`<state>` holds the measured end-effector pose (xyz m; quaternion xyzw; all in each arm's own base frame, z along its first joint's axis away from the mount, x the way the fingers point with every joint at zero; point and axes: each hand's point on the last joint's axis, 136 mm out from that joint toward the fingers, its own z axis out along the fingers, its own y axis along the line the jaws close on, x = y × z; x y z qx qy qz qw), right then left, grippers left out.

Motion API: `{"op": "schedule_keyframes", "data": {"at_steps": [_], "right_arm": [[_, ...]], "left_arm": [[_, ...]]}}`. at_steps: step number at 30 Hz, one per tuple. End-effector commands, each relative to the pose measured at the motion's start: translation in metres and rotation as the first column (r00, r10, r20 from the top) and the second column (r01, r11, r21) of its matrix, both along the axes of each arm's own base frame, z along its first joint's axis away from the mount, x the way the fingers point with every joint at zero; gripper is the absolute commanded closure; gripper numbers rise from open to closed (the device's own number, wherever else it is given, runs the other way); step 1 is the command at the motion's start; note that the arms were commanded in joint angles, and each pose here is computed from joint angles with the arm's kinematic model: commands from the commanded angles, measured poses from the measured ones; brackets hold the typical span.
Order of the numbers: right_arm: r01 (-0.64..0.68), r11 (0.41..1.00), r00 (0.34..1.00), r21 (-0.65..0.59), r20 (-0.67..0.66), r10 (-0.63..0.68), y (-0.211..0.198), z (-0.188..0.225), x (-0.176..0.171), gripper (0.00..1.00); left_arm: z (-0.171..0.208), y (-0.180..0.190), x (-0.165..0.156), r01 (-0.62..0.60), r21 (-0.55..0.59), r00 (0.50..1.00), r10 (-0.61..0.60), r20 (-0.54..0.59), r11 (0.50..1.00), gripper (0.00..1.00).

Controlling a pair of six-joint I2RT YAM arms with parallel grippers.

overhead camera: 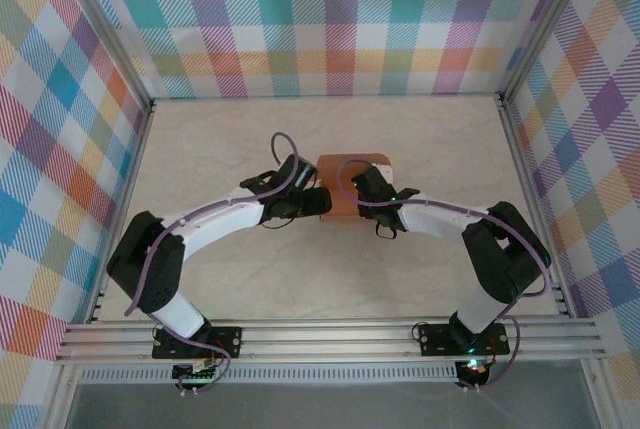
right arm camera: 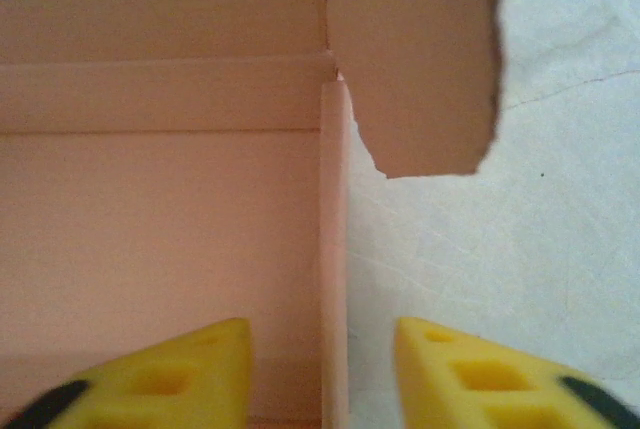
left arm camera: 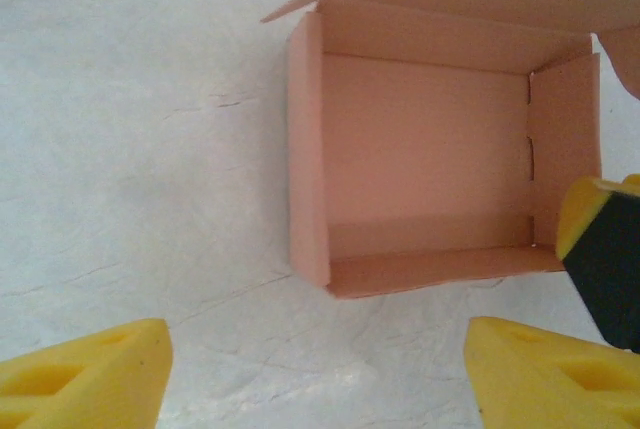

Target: Fold the paper box

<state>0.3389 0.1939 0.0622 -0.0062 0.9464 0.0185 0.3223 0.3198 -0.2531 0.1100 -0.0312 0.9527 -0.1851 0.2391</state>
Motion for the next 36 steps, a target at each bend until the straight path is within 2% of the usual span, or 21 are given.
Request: {"op": "schedule_keyframes", "data": {"at_steps": [1,3,7,10,15,19,23,26,31,36], "right_arm": [[-0.059,0.998,0.998,0.028,0.036,0.058,0.007,0.024,0.001,0.45],[-0.085,0.996,0.995,0.029,0.046,0.083,0.006,0.036,0.000,0.37],[-0.167,0.984,0.985,0.067,0.045,0.164,0.007,0.062,-0.003,0.29],[-0.278,0.955,0.960,0.107,0.000,0.280,0.010,0.079,-0.007,0.27],[-0.381,0.922,0.921,0.063,-0.062,0.385,-0.007,0.103,-0.003,0.24],[-0.441,0.894,0.894,0.074,-0.051,0.445,-0.007,0.110,0.011,0.29],[-0.481,0.874,0.870,0.068,-0.090,0.485,-0.004,0.096,0.026,0.37],[-0.492,0.868,0.862,0.064,-0.103,0.496,0.000,0.089,0.037,0.42],[-0.479,0.877,0.869,0.027,-0.125,0.479,-0.002,0.081,0.051,0.49],[-0.469,0.883,0.874,0.017,-0.134,0.467,-0.005,0.083,0.056,0.58]], "left_arm": [[0.024,0.014,0.004,-0.017,-0.046,0.998,0.020,0.058,0.999,0.18],[0.030,0.022,0.004,-0.002,-0.040,0.997,0.005,0.074,0.999,0.13],[0.041,0.028,0.011,0.094,-0.021,0.989,-0.091,0.113,0.995,0.02],[0.049,0.021,0.019,0.246,0.014,0.959,-0.245,0.139,0.969,0.02],[0.056,0.012,0.028,0.433,0.144,0.879,-0.452,0.149,0.890,0.04],[0.053,0.011,0.043,0.467,0.230,0.847,-0.506,0.160,0.854,0.07],[0.045,0.008,0.059,0.474,0.274,0.843,-0.522,0.134,0.837,0.14],[0.039,0.001,0.070,0.477,0.273,0.844,-0.522,0.123,0.836,0.22],[0.031,-0.007,0.078,0.483,0.256,0.848,-0.521,0.103,0.837,0.26],[0.024,-0.008,0.085,0.480,0.263,0.855,-0.513,0.074,0.837,0.39]]}}
